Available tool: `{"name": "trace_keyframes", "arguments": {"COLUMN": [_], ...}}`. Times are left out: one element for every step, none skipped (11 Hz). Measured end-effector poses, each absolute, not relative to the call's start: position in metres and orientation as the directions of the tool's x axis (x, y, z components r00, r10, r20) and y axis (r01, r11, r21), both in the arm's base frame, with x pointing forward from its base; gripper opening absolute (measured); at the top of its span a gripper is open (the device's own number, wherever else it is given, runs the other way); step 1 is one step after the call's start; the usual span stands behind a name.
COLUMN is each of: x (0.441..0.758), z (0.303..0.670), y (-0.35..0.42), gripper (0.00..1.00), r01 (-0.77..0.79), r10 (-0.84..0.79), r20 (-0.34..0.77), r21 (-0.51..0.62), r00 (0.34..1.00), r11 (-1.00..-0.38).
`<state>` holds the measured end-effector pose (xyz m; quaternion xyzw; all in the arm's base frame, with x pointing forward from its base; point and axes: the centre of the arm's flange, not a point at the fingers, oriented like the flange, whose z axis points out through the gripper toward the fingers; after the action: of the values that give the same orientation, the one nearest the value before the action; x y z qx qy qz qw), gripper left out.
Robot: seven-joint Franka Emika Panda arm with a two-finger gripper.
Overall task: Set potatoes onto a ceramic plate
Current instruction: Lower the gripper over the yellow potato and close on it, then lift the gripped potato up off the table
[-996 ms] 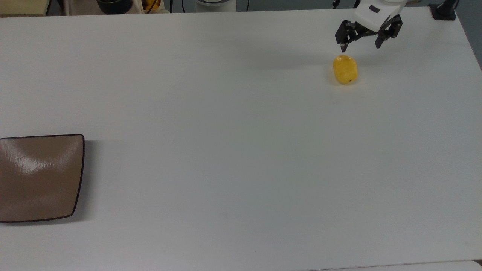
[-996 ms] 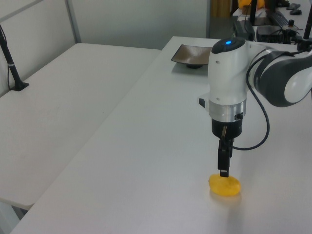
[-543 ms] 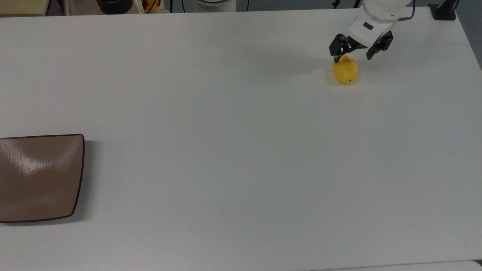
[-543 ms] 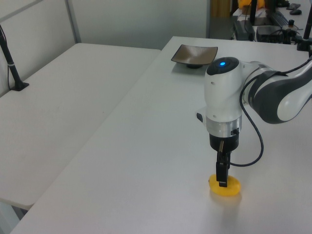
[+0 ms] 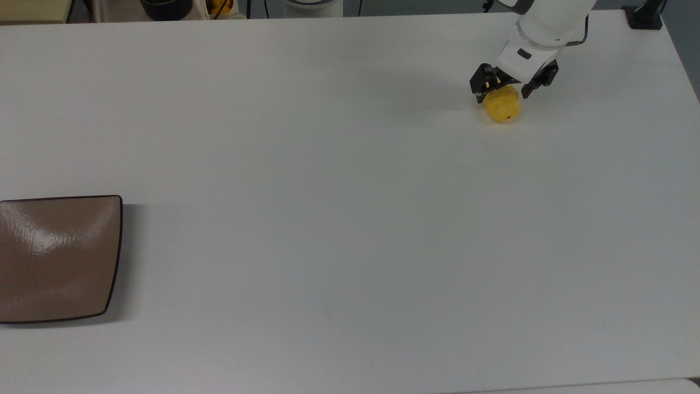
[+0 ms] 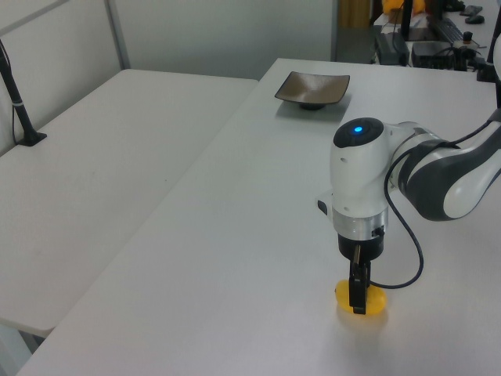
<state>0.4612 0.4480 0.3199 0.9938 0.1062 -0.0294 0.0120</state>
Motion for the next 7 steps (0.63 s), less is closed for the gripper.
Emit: {"name": "trace_keyframes", "arguments": {"x": [0.46, 0.46, 0.46, 0.461, 0.461, 0.461, 0.461], "z": [0.314, 0.309, 0.304, 0.301, 0.3, 0.3, 0.3], "y": [0.448, 0.447, 0.448, 0.449, 0.449, 0.449, 0.449], "gripper": [1.0, 0.95, 0.93, 0.87, 0.67, 0.62, 0.62], "r01": [0.212, 0.212, 0.212, 0.211, 0.211, 0.211, 0.211], "r10": [0.211, 0.21, 0.21, 0.21, 0.21, 0.21, 0.21], "r20": [-0.062, -0.067, -0.063, -0.059, -0.06, -0.059, -0.059], "r21": [0.017, 0.019, 0.016, 0.012, 0.012, 0.012, 0.012], "r00": [0.976, 0.975, 0.976, 0.976, 0.976, 0.976, 0.976], "r11": [-0.977, -0.977, -0.977, -0.977, -0.977, -0.977, -0.977]}}
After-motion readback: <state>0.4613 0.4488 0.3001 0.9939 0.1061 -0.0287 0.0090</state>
